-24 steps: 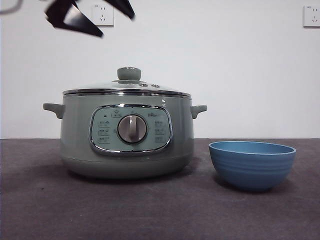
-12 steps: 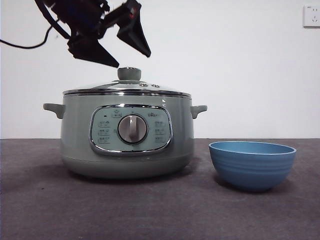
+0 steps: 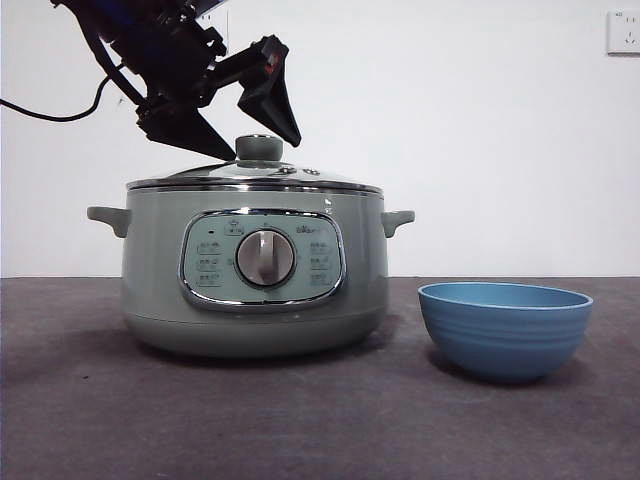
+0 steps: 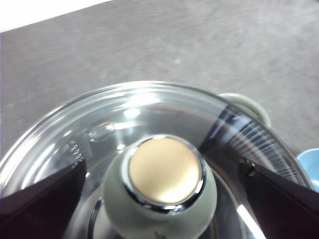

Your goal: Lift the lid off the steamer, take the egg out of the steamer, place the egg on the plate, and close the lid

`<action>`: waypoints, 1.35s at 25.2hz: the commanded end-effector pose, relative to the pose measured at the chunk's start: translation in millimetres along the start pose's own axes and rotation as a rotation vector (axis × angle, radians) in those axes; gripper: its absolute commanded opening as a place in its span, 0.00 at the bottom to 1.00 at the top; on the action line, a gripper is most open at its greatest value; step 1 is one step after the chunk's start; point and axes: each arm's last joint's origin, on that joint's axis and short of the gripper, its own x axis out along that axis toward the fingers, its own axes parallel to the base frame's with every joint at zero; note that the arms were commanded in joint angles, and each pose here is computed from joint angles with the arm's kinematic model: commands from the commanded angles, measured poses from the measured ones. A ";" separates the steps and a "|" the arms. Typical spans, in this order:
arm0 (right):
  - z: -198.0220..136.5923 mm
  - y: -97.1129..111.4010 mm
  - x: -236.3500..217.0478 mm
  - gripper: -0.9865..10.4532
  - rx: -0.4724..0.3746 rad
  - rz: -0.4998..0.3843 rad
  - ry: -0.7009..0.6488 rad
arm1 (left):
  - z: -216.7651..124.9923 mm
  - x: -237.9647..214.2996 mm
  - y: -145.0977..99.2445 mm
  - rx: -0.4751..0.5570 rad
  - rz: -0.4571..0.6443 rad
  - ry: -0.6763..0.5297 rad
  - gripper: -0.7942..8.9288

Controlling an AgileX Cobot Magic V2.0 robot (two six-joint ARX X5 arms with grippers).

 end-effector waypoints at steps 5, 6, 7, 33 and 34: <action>0.4 0.4 -0.1 0.58 0.001 0.001 -0.005 | -4.4 2.7 -1.3 0.007 -0.002 0.036 0.46; 0.4 0.4 -0.1 0.58 0.001 0.001 -0.005 | -4.4 2.8 -1.9 0.008 -0.004 0.037 0.46; 0.4 0.4 -0.1 0.58 0.001 0.001 -0.005 | -4.4 3.0 -2.9 0.009 -0.006 0.037 0.46; 0.4 0.4 -0.1 0.58 0.001 0.001 -0.005 | 44.9 -28.7 -7.5 0.026 -0.005 -0.105 0.07; 0.6 0.3 -0.1 0.58 0.000 0.001 -0.007 | 50.0 -35.9 -8.5 0.026 -0.001 -0.106 0.07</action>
